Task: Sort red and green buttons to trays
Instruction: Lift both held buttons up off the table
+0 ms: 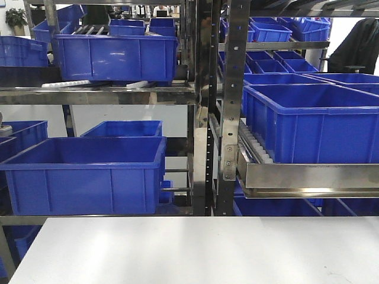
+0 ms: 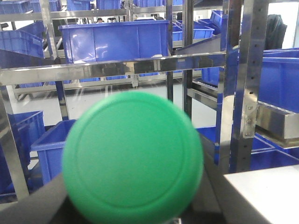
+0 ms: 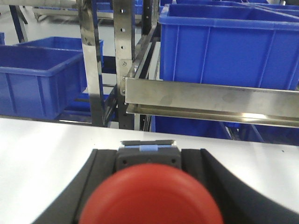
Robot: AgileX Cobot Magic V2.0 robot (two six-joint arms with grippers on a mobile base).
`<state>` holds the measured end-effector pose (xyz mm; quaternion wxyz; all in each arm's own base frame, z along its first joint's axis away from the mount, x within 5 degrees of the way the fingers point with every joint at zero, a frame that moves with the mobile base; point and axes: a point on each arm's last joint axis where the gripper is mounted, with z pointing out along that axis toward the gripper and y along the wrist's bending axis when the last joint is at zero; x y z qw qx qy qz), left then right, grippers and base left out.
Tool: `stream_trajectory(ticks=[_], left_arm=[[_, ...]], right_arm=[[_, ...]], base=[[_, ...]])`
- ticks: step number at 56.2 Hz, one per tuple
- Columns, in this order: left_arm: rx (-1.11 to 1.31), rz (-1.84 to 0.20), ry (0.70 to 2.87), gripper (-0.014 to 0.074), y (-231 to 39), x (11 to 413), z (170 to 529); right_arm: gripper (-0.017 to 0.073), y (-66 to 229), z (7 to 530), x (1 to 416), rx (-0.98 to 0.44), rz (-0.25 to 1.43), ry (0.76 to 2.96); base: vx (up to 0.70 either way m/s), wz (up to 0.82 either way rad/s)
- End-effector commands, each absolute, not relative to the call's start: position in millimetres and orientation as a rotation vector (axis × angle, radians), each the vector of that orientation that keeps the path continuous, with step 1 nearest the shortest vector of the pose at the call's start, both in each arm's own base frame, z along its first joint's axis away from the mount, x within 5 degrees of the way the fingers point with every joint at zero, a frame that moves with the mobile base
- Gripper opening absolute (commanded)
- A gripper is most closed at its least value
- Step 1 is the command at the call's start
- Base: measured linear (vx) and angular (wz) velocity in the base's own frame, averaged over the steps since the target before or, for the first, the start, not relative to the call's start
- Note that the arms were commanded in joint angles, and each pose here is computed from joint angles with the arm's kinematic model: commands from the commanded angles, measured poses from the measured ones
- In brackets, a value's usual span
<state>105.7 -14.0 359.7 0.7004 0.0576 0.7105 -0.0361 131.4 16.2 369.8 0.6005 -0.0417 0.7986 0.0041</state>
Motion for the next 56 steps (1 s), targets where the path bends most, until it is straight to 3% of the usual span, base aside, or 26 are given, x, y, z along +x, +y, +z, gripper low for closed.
stream_trajectory(ticks=[1, 56], left_arm=[[0.117, -0.100, 1.488, 0.0000, -14.6, 103.6, 376.8], [0.118, -0.100, 1.497, 0.0000, -14.7, 103.9, 375.9]], right_arm=[[-0.0009, 17.4, 385.4, 130.6, -0.130, 0.007, 1.750], [-0.0009, 17.5, 385.5, 130.6, -0.130, 0.007, 1.749]], base=[[0.00, 0.00], [0.00, 0.00]])
